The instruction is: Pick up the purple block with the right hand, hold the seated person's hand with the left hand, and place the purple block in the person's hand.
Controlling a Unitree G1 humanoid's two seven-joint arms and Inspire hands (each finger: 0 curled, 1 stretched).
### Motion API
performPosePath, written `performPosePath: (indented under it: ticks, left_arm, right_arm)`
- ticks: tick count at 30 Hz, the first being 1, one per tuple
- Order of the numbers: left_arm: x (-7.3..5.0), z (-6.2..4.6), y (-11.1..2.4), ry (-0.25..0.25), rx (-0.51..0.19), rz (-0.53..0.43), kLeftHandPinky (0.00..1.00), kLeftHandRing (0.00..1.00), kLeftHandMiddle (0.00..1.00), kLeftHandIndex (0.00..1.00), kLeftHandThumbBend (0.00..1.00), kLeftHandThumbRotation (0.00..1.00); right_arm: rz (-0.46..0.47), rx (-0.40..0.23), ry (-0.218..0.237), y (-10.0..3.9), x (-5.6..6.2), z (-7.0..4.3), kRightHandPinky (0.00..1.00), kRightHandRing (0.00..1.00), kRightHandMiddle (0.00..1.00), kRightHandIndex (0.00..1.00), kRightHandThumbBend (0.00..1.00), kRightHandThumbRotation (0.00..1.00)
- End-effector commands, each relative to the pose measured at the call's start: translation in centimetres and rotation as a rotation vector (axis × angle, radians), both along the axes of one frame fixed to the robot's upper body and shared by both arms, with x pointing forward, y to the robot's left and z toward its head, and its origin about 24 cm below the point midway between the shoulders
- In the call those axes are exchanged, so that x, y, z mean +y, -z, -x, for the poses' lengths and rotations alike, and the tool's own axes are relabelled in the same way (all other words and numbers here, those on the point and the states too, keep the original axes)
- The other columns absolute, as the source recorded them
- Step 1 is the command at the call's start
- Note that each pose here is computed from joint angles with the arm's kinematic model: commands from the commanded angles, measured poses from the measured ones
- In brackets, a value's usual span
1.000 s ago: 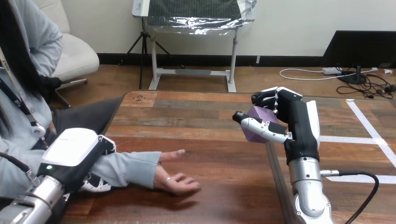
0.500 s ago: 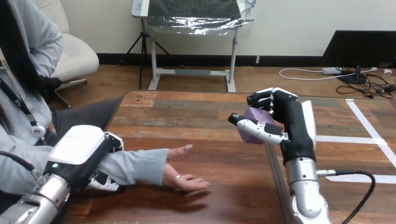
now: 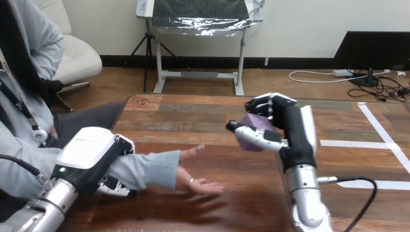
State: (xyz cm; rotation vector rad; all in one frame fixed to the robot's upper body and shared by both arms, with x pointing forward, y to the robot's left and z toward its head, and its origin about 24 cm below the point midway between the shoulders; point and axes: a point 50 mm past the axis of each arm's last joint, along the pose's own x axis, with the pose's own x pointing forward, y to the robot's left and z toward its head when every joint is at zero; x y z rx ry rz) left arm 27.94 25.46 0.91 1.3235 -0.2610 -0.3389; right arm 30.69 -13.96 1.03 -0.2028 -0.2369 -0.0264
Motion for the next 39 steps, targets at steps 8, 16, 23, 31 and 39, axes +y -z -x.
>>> performPosePath:
  ticks: [8, 16, 23, 31, 39]
  left_arm:
    - [-1.5, -2.2, -4.1, 0.047, -0.174, 0.125, 0.22, 0.24, 0.28, 0.28, 0.88, 0.0]
    - [-1.9, -2.3, -4.7, 0.063, -0.191, 0.141, 0.23, 0.24, 0.28, 0.28, 0.89, 0.0]
    - [-2.2, -2.3, -5.0, 0.082, -0.217, 0.152, 0.23, 0.24, 0.28, 0.28, 0.89, 0.0]
    - [-2.5, -2.5, -5.4, 0.091, -0.227, 0.145, 0.23, 0.24, 0.28, 0.28, 0.88, 0.0]
    - [-2.8, -2.6, -5.6, 0.103, -0.232, 0.151, 0.23, 0.24, 0.29, 0.29, 0.88, 0.0]
  right_arm:
    - [-0.005, -0.087, -0.039, -2.0, 1.6, -0.9, 0.28, 0.33, 0.4, 0.45, 0.85, 0.0]
    - [-0.001, -0.089, -0.061, -1.8, 2.3, -0.6, 0.28, 0.33, 0.4, 0.45, 0.86, 0.0]
    - [-0.007, -0.094, -0.086, -1.7, 3.0, -0.1, 0.28, 0.33, 0.4, 0.45, 0.87, 0.0]
    - [-0.02, -0.096, -0.11, -1.6, 3.6, 0.4, 0.28, 0.33, 0.4, 0.45, 0.87, 0.0]
    - [-0.008, -0.11, -0.144, -1.5, 4.3, 1.2, 0.27, 0.32, 0.4, 0.45, 0.86, 0.0]
